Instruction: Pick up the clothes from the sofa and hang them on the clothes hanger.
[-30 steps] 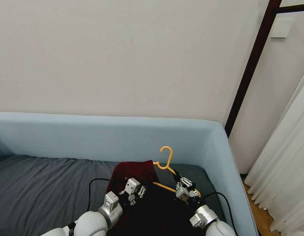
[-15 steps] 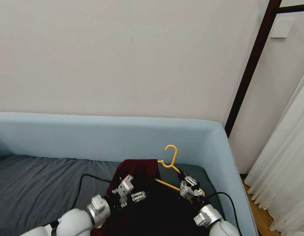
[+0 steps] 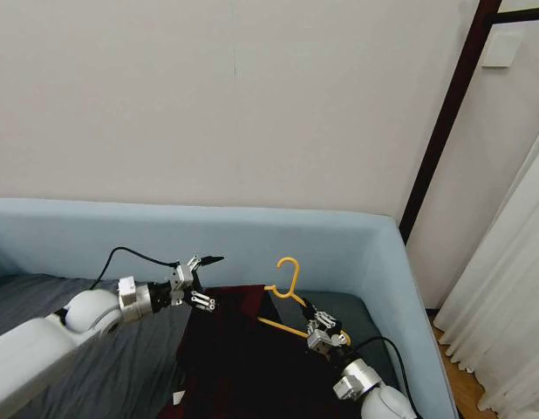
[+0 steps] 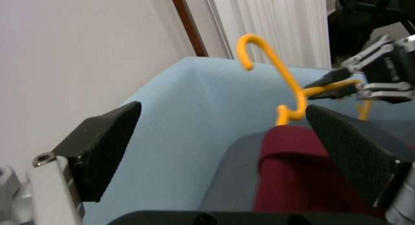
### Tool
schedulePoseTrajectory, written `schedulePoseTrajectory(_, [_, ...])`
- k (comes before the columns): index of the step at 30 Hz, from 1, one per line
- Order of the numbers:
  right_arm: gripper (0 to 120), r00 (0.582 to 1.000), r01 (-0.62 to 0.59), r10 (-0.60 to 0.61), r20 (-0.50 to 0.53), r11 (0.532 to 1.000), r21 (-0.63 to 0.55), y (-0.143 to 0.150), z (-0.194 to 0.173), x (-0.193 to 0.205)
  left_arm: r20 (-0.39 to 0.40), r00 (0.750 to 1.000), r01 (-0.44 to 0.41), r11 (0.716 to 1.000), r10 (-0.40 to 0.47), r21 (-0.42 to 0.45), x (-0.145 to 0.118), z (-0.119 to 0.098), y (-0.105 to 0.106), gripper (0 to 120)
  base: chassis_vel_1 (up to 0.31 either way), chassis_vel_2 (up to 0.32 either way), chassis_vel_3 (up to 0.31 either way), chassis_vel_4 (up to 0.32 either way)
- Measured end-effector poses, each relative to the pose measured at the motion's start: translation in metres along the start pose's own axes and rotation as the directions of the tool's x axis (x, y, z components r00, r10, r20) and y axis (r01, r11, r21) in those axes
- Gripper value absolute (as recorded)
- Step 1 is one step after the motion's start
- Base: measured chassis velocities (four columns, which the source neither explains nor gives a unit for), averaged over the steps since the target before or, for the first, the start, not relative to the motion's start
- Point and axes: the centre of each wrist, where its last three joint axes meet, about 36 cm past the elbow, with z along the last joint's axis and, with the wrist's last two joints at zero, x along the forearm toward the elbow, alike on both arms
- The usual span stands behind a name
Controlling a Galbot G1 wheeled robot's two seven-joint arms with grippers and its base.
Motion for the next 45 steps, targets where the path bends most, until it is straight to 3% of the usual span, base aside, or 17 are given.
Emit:
schedulePoseTrajectory(5, [5,1.000,-0.006,0.006,-0.002,1.000,0.010,-0.003,0.003,0.002,-0.033,0.995,-0.089,0.996,0.089,0.008,-0.024,0.015,0.022,100,0.000,0.000,0.000,0.000])
schedulePoseTrajectory(10, [5,1.000,-0.017,0.018,-0.006,1.000,0.021,-0.008,0.007,0.002,-0.055,0.979,-0.195,0.979,0.198,0.055,-0.042,0.025,0.020,100,0.000,0.000,0.000,0.000])
schedulePoseTrajectory(19, [5,1.000,-0.017,0.017,0.003,0.999,0.030,-0.006,0.007,0.002,-0.087,0.963,-0.248,0.966,0.254,0.068,-0.056,0.038,0.029,90,0.000,0.000,0.000,0.000])
schedulePoseTrajectory(41, [5,0.997,-0.008,-0.002,0.078,0.993,0.121,-0.013,0.013,0.006,-0.138,0.920,-0.361,0.930,0.366,0.065,-0.081,0.049,0.032,8,0.000,0.000,0.000,0.000])
schedulePoseTrajectory(45, [5,0.994,-0.017,0.001,0.105,0.988,0.150,-0.016,0.015,0.004,-0.141,0.916,-0.369,0.927,0.374,0.066,-0.081,0.050,0.030,8,0.000,0.000,0.000,0.000])
